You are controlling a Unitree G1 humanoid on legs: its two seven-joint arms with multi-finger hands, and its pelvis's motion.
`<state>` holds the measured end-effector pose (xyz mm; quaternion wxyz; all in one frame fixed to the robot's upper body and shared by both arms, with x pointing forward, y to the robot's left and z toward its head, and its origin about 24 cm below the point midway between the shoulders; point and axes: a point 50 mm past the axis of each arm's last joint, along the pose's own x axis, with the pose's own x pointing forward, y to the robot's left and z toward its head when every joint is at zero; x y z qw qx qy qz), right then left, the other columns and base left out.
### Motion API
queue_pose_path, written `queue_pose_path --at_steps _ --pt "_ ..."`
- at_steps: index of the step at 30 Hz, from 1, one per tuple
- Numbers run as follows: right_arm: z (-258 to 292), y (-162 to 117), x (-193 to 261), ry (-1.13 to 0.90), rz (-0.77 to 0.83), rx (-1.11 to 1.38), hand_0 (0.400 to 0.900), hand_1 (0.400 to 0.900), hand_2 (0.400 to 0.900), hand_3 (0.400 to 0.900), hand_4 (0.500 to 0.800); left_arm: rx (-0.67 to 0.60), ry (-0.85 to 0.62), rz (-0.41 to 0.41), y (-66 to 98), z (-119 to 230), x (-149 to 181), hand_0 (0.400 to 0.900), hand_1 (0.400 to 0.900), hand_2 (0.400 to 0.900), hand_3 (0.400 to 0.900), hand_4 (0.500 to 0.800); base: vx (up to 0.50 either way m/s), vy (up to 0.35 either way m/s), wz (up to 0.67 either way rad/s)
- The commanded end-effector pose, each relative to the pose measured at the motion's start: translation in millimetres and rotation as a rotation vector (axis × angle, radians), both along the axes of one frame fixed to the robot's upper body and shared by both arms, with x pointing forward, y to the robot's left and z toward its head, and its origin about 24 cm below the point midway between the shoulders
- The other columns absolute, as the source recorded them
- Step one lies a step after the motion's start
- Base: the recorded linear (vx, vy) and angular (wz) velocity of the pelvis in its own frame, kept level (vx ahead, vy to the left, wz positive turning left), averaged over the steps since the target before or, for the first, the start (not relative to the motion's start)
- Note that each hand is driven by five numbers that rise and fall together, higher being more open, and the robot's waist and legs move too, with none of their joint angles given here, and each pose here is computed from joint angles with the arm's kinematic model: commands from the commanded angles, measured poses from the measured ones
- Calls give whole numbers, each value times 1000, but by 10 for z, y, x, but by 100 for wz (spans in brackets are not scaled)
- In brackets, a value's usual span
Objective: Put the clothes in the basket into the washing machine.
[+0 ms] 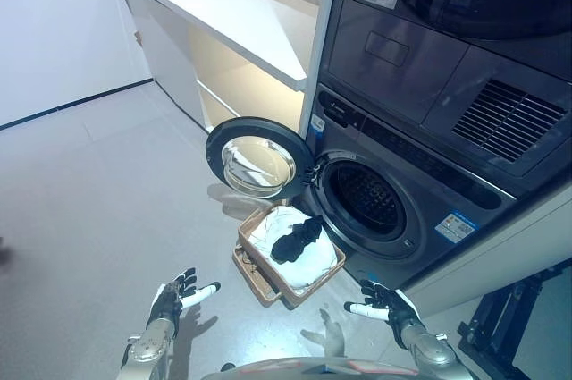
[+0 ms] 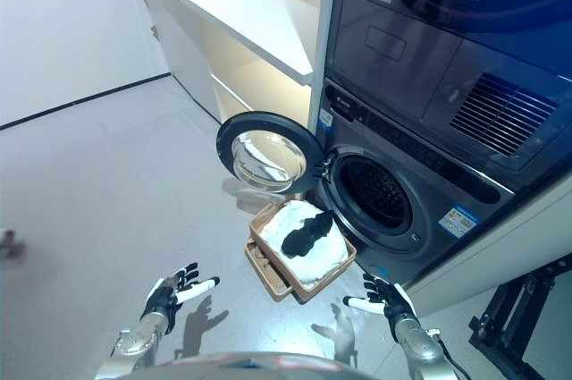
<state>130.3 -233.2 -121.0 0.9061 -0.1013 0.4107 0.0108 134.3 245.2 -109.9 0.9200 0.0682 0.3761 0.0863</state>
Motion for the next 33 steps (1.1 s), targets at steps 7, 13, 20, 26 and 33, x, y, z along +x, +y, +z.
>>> queue_pose_path --at_steps 7,13,20,26,33 --pt "227 -112 340 -143 56 -51 900 900 900 900 800 0 -177 60 118 236 324 900 900 900 900 800 0 0 0" --pt "240 -116 364 -145 66 -59 900 900 900 900 800 21 -172 62 141 237 310 900 900 900 900 800 0 0 0" --pt "267 -144 420 -155 72 -80 900 900 900 900 800 58 -166 73 212 237 293 900 900 900 900 800 6 36 -1" --pt "467 -252 641 -247 82 -116 900 900 900 900 800 47 -246 94 253 366 457 900 900 900 900 800 -84 90 24" --pt "339 -129 560 -198 58 -57 900 900 900 900 800 52 -220 79 227 326 401 900 900 900 900 800 13 280 5"
